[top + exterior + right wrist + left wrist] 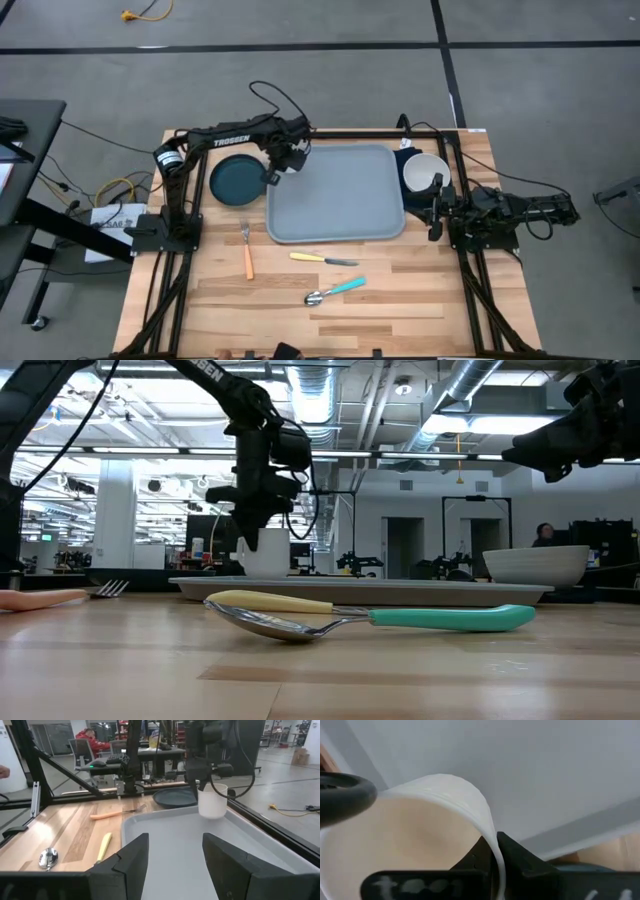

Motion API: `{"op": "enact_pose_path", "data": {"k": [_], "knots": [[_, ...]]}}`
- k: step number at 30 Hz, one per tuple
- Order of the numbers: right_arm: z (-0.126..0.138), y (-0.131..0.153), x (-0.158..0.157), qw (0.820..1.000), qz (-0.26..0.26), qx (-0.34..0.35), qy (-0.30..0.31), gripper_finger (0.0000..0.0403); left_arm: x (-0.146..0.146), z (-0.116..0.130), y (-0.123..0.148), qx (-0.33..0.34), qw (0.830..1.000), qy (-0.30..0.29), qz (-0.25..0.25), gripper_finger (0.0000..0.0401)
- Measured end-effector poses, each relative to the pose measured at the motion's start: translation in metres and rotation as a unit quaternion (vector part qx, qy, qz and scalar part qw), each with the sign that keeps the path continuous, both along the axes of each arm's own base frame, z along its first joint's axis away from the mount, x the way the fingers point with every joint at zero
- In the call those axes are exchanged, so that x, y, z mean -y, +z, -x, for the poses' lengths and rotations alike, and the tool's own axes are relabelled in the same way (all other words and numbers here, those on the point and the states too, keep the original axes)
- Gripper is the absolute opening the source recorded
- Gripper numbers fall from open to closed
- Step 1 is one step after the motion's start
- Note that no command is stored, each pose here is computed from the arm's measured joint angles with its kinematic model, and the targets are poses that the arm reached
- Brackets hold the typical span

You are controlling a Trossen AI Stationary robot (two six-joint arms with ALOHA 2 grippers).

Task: Set up tray
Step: Put the white mug on the gray tray

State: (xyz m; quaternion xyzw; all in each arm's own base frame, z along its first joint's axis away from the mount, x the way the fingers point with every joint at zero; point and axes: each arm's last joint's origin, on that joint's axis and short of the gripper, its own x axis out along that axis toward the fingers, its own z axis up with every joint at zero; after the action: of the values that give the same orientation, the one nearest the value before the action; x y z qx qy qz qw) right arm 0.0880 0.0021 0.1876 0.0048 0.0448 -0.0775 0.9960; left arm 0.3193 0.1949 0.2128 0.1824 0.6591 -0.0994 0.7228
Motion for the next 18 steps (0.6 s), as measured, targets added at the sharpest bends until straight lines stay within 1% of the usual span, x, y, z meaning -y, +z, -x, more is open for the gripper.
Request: {"op": "enact_pose_path", "data": {"k": [7,18], "knots": [[0.000,0.000,0.000,1.000,0.000,0.000,0.000,0.0178,-0.002,-0.002,-0.014,-0.018,1.000,0.011,0.009,0.0001],[0.000,-0.002,0.000,1.000,0.000,-0.008,0.000,0.0178,-0.005,-0.002,-0.014,-0.013,0.999,0.045,0.010,0.0003]]}}
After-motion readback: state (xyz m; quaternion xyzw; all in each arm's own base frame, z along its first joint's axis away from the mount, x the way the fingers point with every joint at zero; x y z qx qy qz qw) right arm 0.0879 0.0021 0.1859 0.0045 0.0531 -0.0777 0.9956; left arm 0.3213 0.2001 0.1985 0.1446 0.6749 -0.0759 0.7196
